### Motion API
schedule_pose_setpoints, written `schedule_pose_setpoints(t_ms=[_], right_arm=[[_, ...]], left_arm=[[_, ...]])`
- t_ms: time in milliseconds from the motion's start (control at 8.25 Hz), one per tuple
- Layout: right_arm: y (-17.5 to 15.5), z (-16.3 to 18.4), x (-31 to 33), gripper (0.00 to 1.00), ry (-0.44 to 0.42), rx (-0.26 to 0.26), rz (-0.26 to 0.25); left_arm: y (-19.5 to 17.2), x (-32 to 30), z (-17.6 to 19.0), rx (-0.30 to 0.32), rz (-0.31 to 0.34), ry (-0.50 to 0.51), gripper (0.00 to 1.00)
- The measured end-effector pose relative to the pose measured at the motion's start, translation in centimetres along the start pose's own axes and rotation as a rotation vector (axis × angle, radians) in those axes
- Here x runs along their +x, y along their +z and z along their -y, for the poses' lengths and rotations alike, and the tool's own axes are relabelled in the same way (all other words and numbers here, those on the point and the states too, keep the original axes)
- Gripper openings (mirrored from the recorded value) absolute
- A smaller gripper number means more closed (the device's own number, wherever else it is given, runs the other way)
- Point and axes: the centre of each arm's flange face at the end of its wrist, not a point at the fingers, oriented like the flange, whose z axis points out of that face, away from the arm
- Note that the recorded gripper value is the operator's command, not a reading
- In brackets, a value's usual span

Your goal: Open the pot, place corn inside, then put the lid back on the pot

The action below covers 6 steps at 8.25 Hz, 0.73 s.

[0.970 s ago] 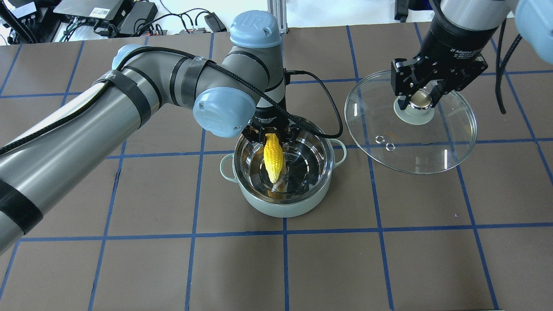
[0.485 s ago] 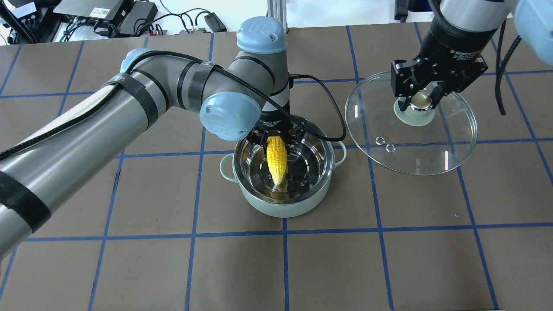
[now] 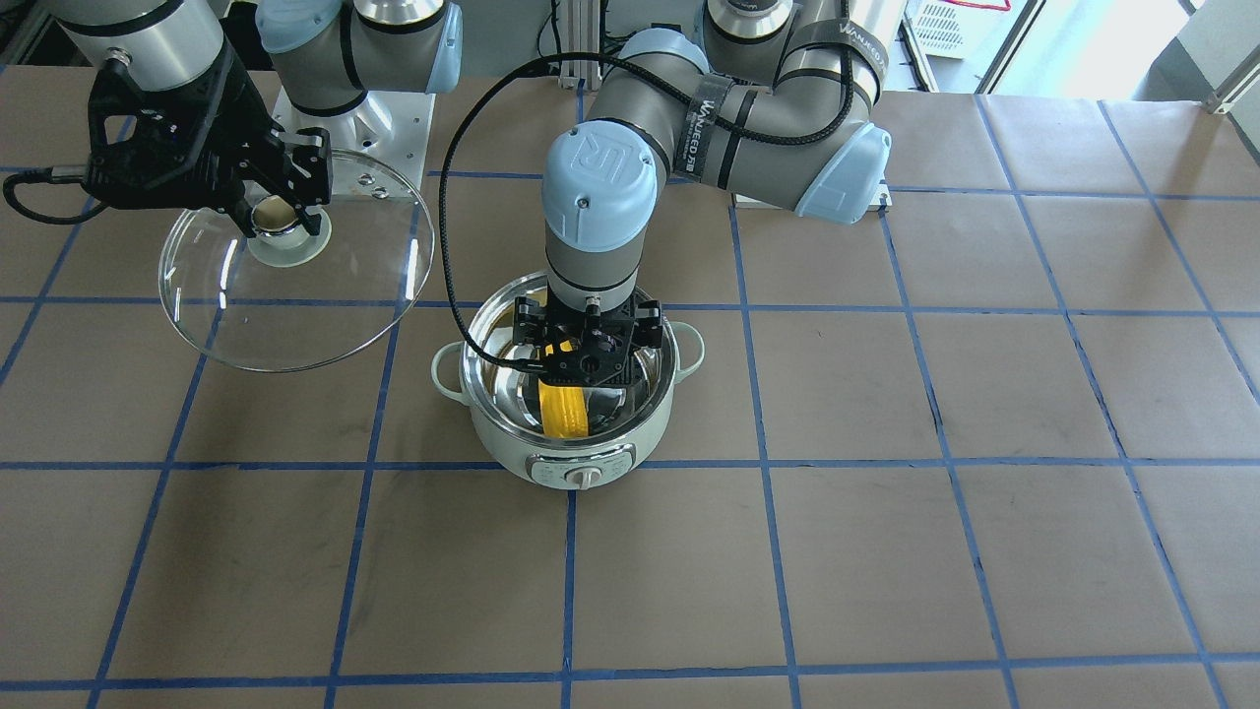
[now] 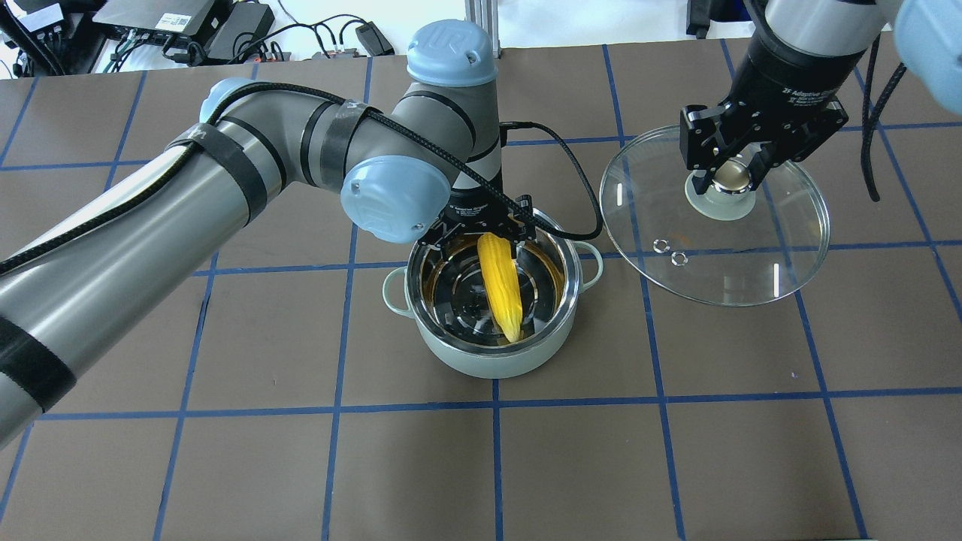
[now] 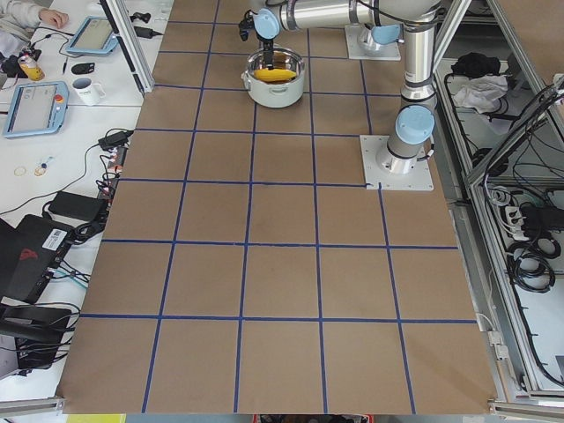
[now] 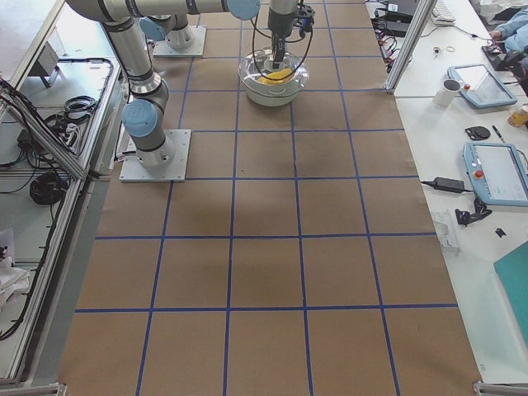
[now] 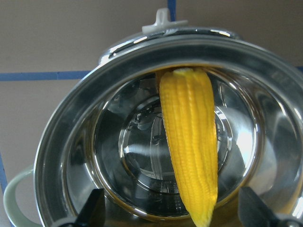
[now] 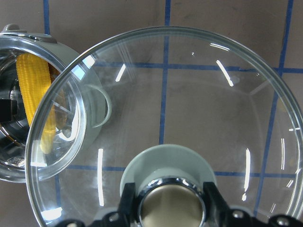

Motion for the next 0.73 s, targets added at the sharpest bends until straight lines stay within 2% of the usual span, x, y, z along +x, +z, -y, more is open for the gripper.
schedule_pose_setpoints(t_ms=[364,606,727], right_arm=[[0.2,0.0,-0.4,0.00,0.008,-0.003,0.004],[1.0,0.0,-2.5,0.00,0.024,-0.012,0.016],[2.1,0.3,-5.5,0.00,0.034,-0.016,0.017]], left_arm=[[-5.3,-2.6,1.4,0.071,0.020,-0.031,1.00],[-10.8,-8.7,4.2,0.122,0.011,-0.123,1.00],[-13.1,-12.5,5.4,0.139,0.002,-0.165,1.00]])
